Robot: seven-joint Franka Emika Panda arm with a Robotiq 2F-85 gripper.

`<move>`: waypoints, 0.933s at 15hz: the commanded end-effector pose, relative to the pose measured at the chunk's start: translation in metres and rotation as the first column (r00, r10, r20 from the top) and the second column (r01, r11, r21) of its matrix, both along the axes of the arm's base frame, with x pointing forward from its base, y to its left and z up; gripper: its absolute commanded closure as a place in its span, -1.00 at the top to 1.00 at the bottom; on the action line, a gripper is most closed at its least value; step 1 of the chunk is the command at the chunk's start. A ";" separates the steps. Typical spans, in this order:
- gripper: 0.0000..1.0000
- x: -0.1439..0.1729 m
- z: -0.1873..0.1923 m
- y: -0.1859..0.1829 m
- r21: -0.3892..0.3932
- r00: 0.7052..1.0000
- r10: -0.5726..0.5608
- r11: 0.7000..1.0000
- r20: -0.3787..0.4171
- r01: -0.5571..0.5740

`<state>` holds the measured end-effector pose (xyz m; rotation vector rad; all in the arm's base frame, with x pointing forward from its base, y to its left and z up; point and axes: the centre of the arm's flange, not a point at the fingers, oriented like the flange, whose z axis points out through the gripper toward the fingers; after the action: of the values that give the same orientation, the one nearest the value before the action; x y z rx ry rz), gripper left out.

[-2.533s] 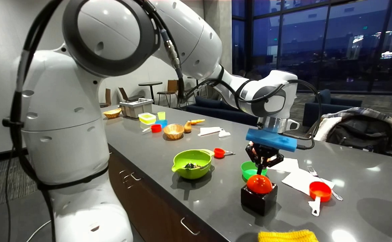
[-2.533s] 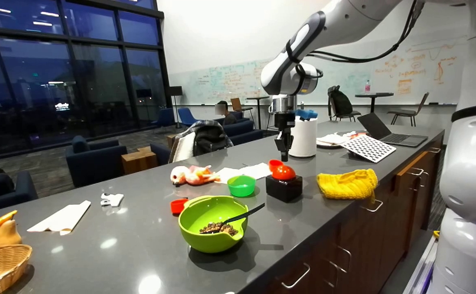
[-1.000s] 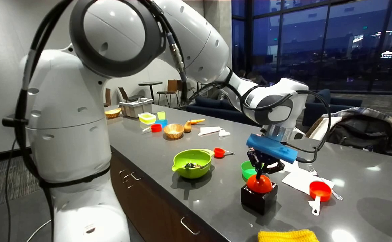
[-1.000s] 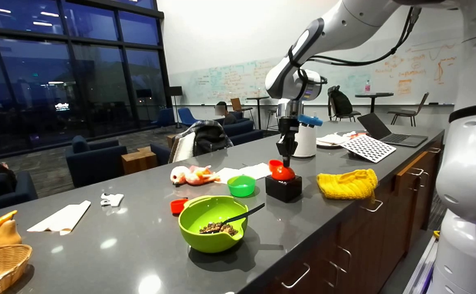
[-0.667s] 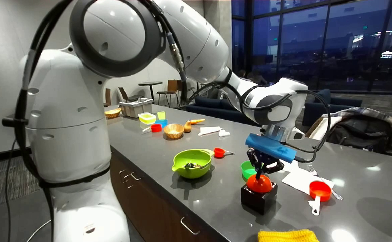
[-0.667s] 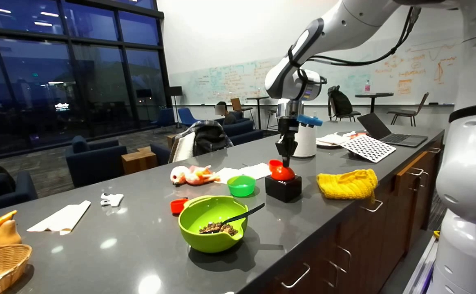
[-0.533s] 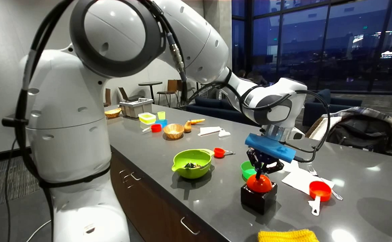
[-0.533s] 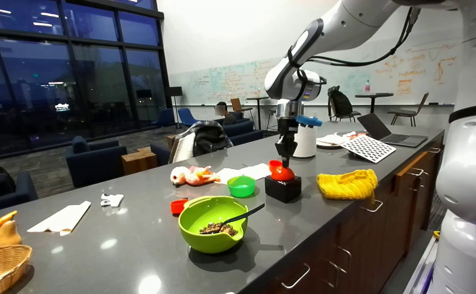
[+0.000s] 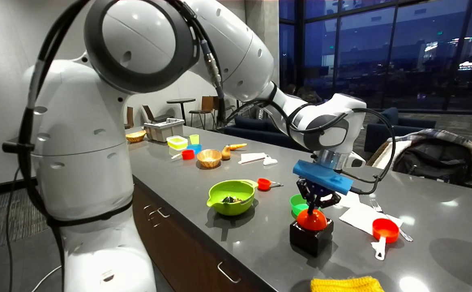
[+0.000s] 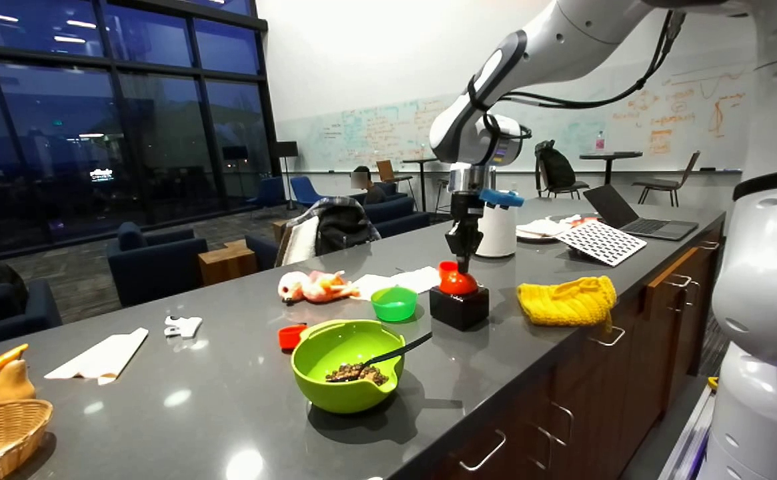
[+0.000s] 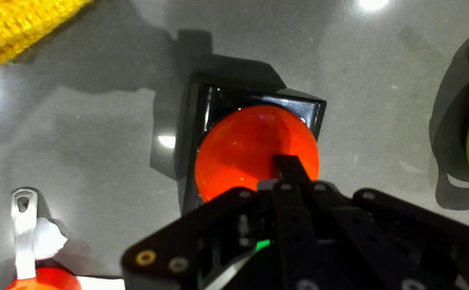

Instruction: Press the red button

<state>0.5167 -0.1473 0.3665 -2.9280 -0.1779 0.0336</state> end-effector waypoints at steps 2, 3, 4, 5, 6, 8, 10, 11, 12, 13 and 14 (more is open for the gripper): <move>-1.00 0.003 -0.033 0.009 -0.008 1.000 -0.021 1.000 -0.008 0.021; -1.00 0.002 -0.028 0.009 -0.012 1.000 -0.020 1.000 -0.005 0.020; -1.00 0.001 -0.022 0.010 -0.016 1.000 -0.018 1.000 -0.004 0.018; -1.00 0.001 -0.016 0.010 -0.021 1.000 -0.016 1.000 -0.002 0.016; -1.00 0.000 -0.010 0.011 -0.027 1.000 -0.014 1.000 0.001 0.014; -1.00 -0.001 0.001 0.014 -0.046 1.000 -0.009 0.999 0.003 0.009; -1.00 -0.001 0.011 0.019 -0.071 1.000 0.002 0.997 0.002 -0.001; -1.00 -0.001 0.015 0.022 -0.088 1.000 0.007 0.996 0.000 -0.007; -1.00 -0.001 0.018 0.026 -0.104 1.000 0.015 0.994 -0.003 -0.015; -1.00 0.000 0.023 0.031 -0.123 1.000 0.021 0.992 -0.003 -0.022; -1.00 0.001 0.028 0.035 -0.139 1.000 0.027 0.990 -0.001 -0.027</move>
<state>0.5225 -0.1278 0.3742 -3.0153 -0.2119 0.0654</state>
